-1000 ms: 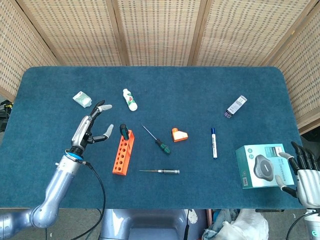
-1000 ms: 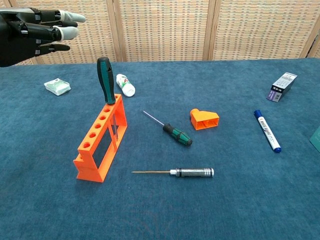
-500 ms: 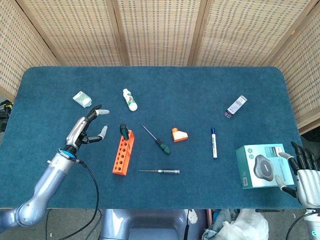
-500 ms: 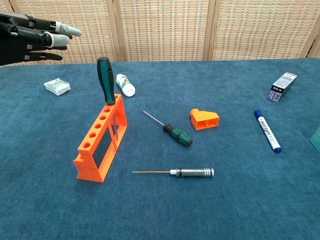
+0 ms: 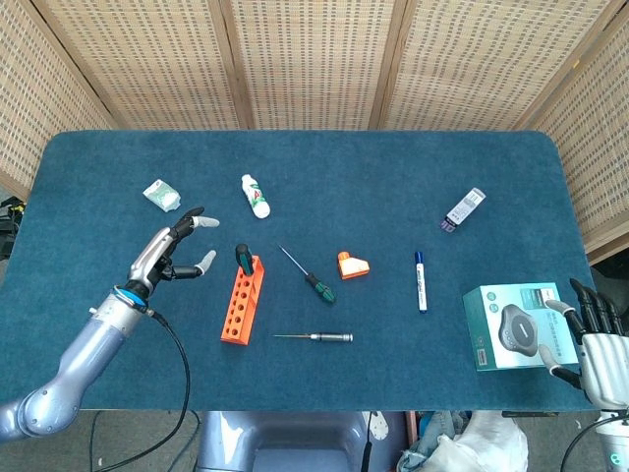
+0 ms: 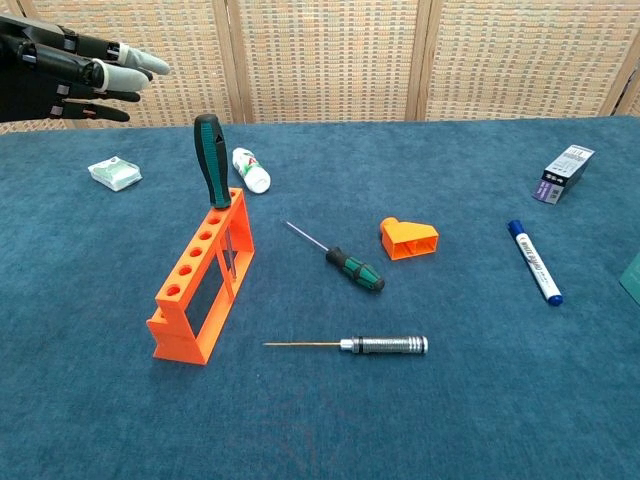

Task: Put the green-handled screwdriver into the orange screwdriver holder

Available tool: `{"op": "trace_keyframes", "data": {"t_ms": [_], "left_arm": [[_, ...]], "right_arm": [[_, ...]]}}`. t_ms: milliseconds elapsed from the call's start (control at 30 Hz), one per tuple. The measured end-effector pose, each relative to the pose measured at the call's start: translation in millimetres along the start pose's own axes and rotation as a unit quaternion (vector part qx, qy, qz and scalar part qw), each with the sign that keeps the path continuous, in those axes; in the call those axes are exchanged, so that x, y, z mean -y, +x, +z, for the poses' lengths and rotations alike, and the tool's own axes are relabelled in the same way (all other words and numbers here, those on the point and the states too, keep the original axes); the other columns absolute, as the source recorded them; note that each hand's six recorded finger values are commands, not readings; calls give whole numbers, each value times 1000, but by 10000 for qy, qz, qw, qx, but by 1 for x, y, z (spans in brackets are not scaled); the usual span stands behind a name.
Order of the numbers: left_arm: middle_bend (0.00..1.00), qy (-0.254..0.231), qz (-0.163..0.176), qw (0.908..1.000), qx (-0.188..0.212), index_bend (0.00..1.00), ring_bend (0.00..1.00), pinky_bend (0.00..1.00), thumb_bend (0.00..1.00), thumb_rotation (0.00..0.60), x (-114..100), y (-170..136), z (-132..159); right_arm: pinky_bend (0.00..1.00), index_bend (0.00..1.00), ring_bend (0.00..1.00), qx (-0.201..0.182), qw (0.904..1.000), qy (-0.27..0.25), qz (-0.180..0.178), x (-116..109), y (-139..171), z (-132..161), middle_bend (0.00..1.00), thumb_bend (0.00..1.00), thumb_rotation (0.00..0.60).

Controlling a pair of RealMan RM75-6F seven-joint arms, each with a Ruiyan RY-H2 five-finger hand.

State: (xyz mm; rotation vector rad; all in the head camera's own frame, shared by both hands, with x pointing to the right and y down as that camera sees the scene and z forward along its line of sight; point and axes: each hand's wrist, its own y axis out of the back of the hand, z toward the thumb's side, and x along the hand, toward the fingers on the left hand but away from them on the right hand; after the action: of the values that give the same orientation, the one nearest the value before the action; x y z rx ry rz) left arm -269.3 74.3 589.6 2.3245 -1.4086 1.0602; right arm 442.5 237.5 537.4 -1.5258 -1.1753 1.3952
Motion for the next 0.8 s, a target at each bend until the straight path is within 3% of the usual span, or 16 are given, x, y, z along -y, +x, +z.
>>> {"op": "trace_keyframes", "data": {"t_ms": [800], "left_arm": [[79, -168, -573, 9977, -310, 207, 0, 0, 370, 600, 14, 19, 5]], "right_arm": [[0, 227, 0, 10, 10000, -22, -24, -1, 0, -1, 0, 268, 600]]}}
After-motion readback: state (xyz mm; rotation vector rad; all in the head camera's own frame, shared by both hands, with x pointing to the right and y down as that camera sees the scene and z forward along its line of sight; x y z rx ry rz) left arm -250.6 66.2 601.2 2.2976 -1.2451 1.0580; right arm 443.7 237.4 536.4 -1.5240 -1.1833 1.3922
